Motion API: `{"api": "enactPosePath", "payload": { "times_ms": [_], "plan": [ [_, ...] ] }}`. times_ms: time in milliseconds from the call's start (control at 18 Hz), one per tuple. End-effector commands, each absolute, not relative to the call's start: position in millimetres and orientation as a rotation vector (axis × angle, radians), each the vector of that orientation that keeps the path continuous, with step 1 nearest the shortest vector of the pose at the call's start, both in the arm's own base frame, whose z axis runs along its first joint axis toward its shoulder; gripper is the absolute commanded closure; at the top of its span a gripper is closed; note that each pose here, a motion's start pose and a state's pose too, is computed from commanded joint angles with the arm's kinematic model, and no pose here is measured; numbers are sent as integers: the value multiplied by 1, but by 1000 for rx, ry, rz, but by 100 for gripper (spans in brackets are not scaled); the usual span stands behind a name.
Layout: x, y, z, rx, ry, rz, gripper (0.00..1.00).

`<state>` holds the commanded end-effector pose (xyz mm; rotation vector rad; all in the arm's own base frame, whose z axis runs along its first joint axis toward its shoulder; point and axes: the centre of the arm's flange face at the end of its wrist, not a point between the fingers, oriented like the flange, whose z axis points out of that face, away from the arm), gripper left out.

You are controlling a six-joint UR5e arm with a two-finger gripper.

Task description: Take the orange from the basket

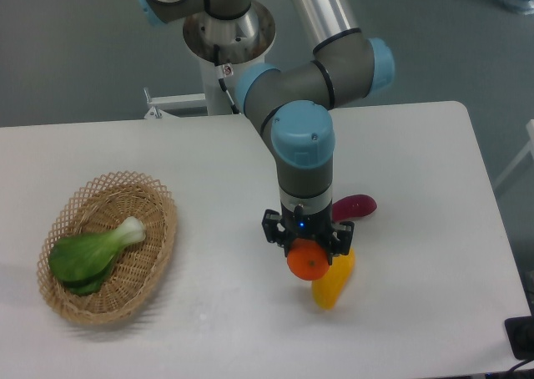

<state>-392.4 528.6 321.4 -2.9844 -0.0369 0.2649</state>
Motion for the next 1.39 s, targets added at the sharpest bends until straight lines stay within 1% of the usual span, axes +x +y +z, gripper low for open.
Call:
{"api": "enactPosePath", "payload": {
  "times_ms": [111, 389, 667, 1056, 1389],
  "plan": [
    [-395, 527, 319, -2992, 34, 266, 42],
    [-423, 508, 319, -3001, 55, 279, 42],
    [-437, 496, 319, -3009, 99, 285, 41],
    [-435, 492, 314, -3021, 141, 278, 39],
    [-435, 491, 312, -3040, 138, 295, 39]
  ]
}}
